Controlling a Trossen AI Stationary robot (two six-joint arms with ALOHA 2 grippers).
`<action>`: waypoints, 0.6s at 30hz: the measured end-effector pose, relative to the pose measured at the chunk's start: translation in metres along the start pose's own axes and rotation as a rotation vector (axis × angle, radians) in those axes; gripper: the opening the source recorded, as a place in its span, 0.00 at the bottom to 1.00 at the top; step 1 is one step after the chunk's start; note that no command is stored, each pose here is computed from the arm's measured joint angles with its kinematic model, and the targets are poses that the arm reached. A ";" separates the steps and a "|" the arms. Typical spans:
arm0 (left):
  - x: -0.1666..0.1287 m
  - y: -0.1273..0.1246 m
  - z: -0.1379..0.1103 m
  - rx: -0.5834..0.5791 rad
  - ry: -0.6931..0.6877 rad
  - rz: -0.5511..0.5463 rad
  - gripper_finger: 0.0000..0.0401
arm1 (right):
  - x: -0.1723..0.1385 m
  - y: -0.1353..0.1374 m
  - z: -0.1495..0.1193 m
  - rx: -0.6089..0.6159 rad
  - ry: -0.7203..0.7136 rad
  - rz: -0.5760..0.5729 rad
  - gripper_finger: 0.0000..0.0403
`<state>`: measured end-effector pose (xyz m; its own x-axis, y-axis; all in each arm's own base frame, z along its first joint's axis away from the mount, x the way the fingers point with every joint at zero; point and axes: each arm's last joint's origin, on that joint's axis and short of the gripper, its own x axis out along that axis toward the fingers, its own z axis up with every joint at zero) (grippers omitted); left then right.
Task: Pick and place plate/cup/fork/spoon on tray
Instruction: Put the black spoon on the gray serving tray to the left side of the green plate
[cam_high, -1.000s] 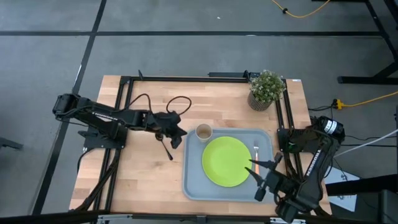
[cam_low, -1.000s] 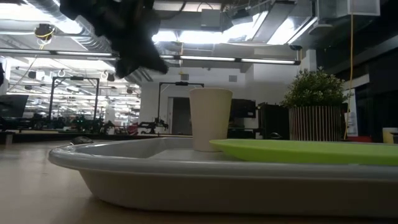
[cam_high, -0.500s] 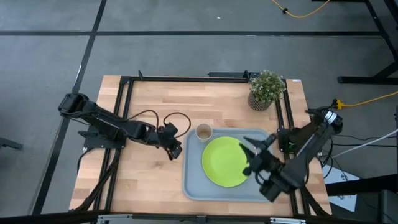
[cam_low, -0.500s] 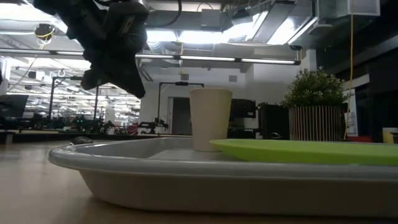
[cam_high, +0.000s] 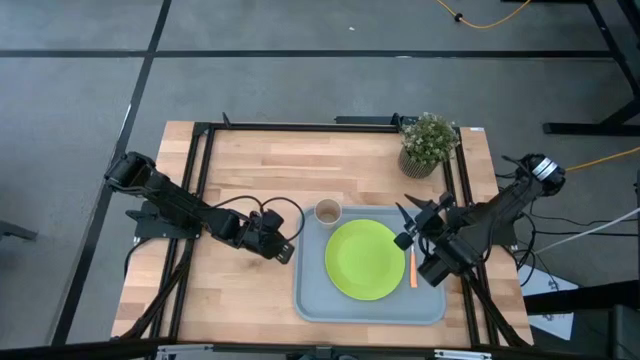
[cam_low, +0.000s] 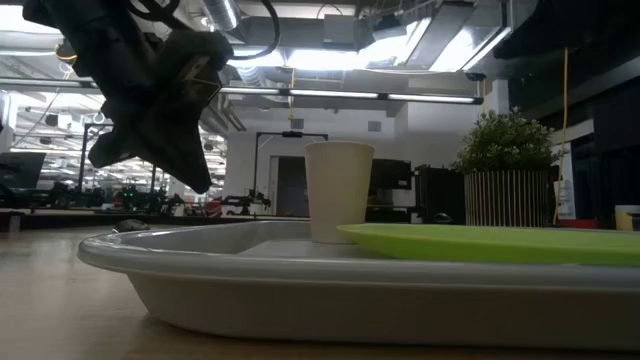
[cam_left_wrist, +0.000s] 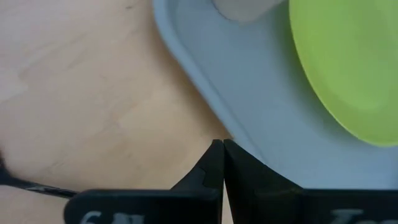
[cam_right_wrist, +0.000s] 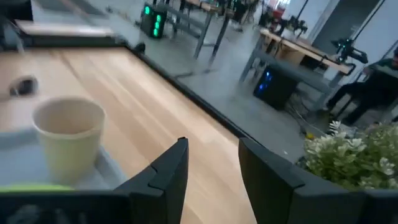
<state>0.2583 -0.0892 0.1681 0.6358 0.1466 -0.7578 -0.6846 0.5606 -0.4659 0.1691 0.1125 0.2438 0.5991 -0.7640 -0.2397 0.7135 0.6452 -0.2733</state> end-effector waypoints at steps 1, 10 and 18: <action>0.000 0.000 0.000 -0.007 -0.008 0.003 0.00 | 0.002 0.000 0.000 -0.022 0.025 -0.004 0.36; 0.000 0.000 0.001 -0.032 -0.029 0.007 0.00 | 0.028 0.030 -0.002 -0.088 0.185 0.108 0.36; 0.000 0.000 0.001 0.023 -0.028 0.011 0.00 | 0.062 0.066 0.007 -0.372 -0.019 0.554 0.36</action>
<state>0.2582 -0.0883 0.1683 0.6383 0.1750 -0.7497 -0.6832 0.5776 -0.4468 0.2556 0.1077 0.2181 0.8498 -0.3167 -0.4214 0.1278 0.8993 -0.4183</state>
